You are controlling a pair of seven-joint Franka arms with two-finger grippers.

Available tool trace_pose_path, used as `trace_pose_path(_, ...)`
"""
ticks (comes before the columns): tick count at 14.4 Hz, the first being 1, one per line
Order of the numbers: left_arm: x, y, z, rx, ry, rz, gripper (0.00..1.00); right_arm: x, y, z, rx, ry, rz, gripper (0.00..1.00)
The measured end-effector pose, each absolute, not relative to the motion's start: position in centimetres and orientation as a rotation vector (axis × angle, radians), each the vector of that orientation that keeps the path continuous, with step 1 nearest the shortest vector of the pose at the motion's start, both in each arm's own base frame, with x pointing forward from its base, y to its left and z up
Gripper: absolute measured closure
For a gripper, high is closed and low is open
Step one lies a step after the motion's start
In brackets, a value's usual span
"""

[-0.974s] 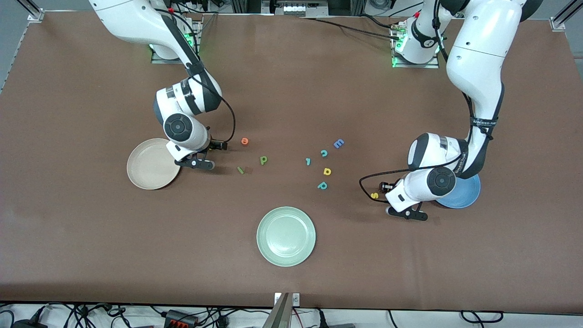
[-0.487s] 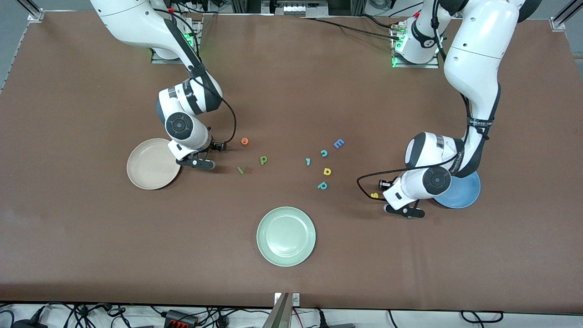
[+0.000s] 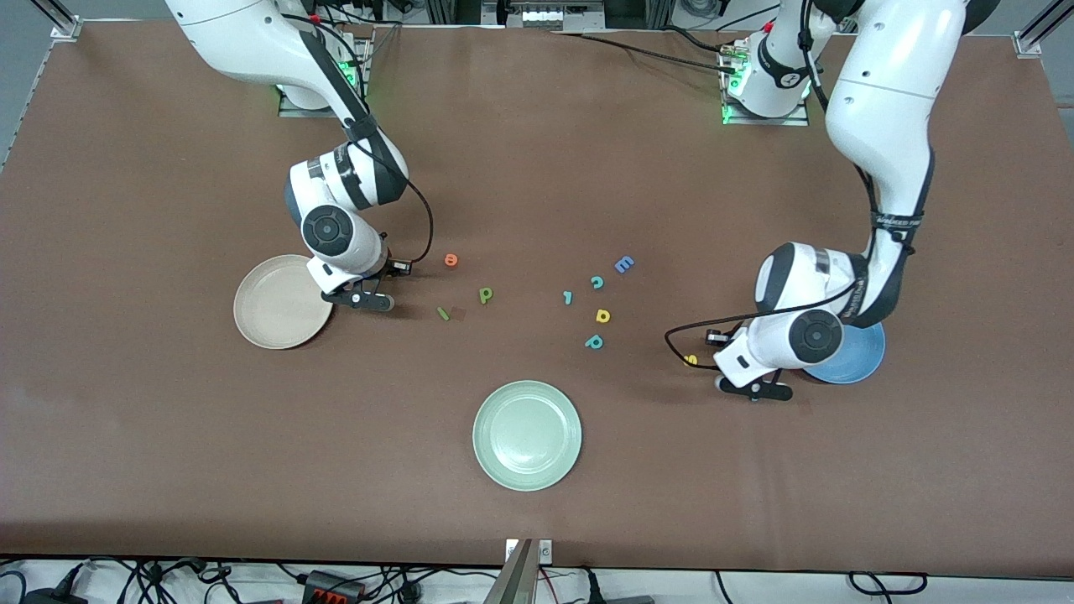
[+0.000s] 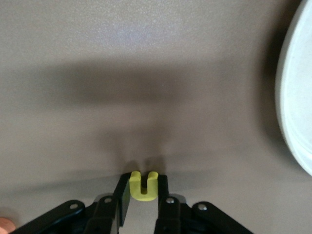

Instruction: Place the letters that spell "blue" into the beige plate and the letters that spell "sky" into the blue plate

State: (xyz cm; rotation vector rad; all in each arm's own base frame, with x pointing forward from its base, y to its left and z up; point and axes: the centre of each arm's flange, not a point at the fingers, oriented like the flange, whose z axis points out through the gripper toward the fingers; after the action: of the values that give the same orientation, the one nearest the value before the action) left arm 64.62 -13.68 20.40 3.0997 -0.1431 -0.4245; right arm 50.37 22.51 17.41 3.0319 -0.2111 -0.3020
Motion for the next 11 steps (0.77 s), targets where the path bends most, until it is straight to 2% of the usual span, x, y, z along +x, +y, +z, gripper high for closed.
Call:
trace_pose_path(4,64.9,-3.9,26.1,3.087,0.076,-0.517,0.77,52.1,21.7,20.1,3.033,-0.249,-0.282,0.74)
trace_pose_path(8,63.6,1.8,22.7,3.055,0.191,-0.616,0.77,57.0,13.4,25.8,3.031,-0.351,-0.282,0.74)
trace_pose_path(9,63.5,1.7,21.7,3.064,0.177,-0.634,0.72,57.7,10.7,26.0,3.038,-0.35,-0.292,0.74)
trace_pose_path(11,63.4,0.5,21.1,3.072,0.138,-0.649,0.54,57.9,5.8,24.6,3.036,-0.367,-0.348,0.74)
